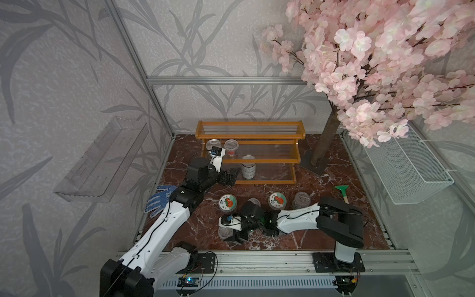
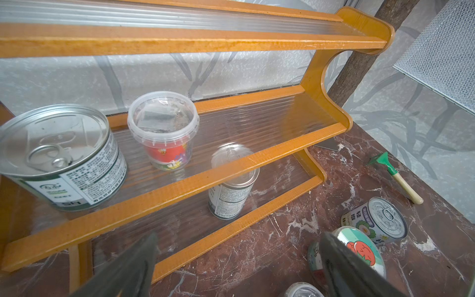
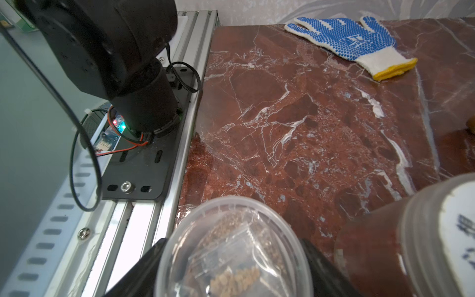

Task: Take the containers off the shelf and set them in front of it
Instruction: Place the container at the center of the board.

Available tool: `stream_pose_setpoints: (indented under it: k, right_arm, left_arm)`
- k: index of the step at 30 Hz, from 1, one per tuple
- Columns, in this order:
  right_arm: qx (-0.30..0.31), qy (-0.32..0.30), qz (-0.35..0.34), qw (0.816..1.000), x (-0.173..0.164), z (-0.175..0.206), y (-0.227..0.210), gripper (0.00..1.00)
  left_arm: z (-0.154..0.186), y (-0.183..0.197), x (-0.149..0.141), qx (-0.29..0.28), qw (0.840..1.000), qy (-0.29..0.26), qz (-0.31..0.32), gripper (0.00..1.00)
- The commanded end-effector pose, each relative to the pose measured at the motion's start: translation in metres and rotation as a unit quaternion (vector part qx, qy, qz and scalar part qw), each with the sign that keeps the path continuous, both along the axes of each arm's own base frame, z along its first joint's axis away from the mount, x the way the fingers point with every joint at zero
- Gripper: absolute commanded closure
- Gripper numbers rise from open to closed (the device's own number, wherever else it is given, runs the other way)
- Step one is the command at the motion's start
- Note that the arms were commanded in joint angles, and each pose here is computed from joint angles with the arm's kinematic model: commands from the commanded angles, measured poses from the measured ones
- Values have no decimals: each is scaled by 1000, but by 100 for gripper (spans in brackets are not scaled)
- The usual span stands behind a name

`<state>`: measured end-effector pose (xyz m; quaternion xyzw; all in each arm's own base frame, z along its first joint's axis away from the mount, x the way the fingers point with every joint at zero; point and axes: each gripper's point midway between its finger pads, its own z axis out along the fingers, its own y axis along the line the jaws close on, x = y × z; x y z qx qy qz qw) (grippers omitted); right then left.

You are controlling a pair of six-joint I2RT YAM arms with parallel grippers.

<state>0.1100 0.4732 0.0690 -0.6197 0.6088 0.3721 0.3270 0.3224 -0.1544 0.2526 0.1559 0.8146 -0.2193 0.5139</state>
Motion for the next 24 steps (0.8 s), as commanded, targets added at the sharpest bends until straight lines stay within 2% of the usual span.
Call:
stream_pose_setpoints:
  k: [1, 13, 17, 24]
  right_arm:
    - [32, -17, -2, 999, 4, 12, 15, 22]
    - [18, -22, -1, 1000, 3, -6, 11, 14]
    - [26, -23, -1, 999, 3, 3, 10, 11]
    - [53, -27, -17, 998, 4, 41, 1, 1]
  left_arm:
    - [4, 4, -3, 5, 1000, -1, 5, 0]
    - [4, 3, -3, 6, 1000, 3, -2, 0]
    - [4, 3, -2, 7, 1000, 3, -1, 0]
    - [3, 13, -3, 34, 999, 13, 21, 0]
